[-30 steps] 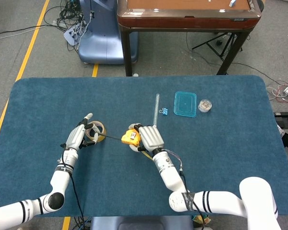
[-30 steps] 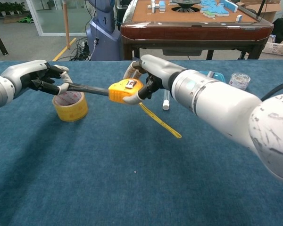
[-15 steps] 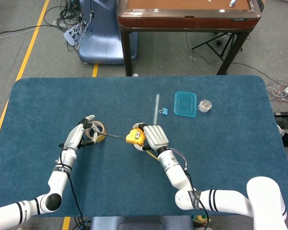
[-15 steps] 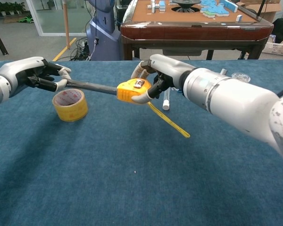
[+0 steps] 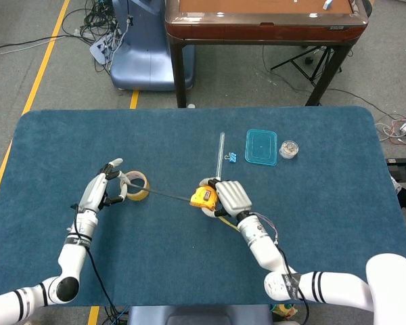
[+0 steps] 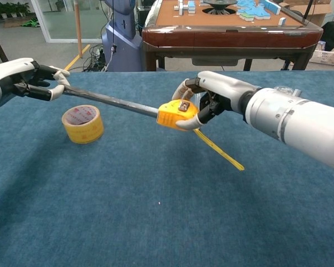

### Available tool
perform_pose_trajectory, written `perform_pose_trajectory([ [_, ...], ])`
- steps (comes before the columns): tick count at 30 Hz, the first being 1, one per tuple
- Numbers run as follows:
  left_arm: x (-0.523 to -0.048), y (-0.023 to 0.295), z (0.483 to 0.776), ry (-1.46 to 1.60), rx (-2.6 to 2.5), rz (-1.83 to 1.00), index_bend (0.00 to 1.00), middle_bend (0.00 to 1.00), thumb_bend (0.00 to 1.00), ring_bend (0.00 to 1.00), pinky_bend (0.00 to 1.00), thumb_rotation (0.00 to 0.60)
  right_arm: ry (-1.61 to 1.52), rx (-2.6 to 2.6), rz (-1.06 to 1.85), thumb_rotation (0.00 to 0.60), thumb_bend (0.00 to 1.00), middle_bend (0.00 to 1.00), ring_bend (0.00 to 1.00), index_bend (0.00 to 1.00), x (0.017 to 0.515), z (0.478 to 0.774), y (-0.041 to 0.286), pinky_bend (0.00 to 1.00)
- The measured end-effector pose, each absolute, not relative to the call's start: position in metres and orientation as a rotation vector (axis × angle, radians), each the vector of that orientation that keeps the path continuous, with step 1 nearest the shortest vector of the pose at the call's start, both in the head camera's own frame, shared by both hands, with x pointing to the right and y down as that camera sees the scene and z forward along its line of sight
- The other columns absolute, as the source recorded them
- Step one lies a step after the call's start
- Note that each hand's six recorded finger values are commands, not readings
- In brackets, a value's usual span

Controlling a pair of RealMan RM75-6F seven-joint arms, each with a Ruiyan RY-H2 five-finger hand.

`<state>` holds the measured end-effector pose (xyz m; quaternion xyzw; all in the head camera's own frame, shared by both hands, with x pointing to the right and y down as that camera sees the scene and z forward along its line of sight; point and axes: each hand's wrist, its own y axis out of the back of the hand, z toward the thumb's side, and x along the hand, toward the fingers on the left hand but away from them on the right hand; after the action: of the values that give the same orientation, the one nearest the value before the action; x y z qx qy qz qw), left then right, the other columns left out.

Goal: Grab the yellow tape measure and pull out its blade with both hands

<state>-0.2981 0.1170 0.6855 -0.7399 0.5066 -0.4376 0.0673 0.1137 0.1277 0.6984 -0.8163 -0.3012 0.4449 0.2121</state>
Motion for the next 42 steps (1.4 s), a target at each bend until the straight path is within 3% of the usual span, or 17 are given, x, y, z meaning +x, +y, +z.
perform_pose_trajectory([
  [15,-0.307,0.111,0.679,1.497,-2.167,-1.315,0.58,0.11,0.54,0.00,0.00,0.600,-0.921,-2.301,1.209,0.600,0.79,0.67,0.61,0.65,0.152,0.713,0.128,0.35],
  [42,-0.367,0.099,0.666,1.649,-2.029,-1.336,0.57,0.11,0.54,0.00,0.00,0.600,-0.901,-2.171,1.298,0.600,0.79,0.68,0.62,0.66,0.224,0.689,0.125,0.35],
])
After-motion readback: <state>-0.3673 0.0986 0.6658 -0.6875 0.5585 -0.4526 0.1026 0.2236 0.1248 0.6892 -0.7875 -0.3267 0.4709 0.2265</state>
